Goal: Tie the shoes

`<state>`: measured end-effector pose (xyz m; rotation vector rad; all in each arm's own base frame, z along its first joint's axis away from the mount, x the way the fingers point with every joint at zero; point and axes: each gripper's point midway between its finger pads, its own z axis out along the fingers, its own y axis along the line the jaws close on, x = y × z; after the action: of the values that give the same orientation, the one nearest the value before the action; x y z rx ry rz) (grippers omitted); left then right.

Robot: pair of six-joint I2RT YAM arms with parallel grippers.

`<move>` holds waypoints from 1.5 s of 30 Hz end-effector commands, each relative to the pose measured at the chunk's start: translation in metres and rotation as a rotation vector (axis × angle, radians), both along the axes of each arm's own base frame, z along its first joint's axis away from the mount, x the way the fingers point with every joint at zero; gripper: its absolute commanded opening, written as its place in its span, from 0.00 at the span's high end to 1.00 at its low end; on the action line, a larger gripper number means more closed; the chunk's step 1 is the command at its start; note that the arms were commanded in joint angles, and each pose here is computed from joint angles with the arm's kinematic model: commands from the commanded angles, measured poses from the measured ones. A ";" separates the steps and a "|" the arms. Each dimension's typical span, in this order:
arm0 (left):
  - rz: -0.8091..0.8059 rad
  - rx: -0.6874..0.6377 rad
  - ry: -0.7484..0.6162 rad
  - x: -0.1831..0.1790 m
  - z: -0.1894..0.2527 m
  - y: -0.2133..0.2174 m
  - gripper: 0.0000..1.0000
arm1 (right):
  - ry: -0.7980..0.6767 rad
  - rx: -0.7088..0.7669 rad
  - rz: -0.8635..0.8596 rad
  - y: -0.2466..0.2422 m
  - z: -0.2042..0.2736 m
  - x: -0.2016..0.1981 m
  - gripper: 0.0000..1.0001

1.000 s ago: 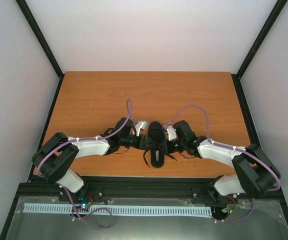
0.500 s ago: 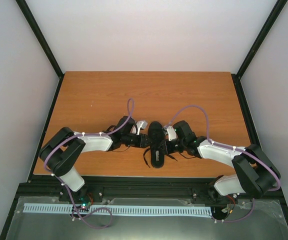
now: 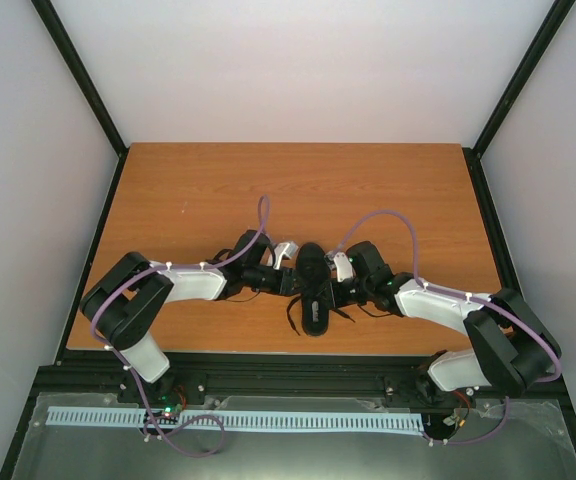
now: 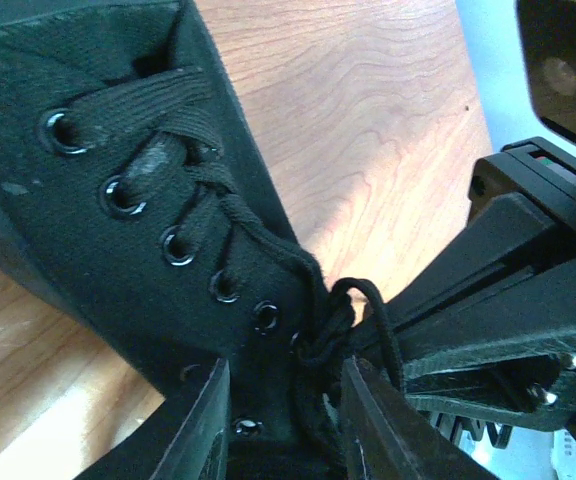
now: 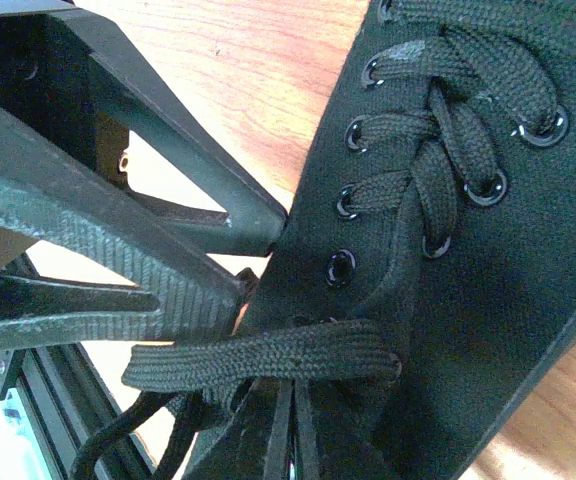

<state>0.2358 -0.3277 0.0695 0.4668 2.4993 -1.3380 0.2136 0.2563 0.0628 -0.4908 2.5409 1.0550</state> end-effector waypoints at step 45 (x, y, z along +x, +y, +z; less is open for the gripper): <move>-0.113 -0.096 -0.024 -0.007 0.016 -0.035 0.98 | -0.034 -0.021 -0.014 -0.003 0.001 0.002 0.97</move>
<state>0.2302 -0.3532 0.0742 0.5619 2.4549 -1.4469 0.2126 0.2560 0.0622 -0.4911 2.5463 1.0563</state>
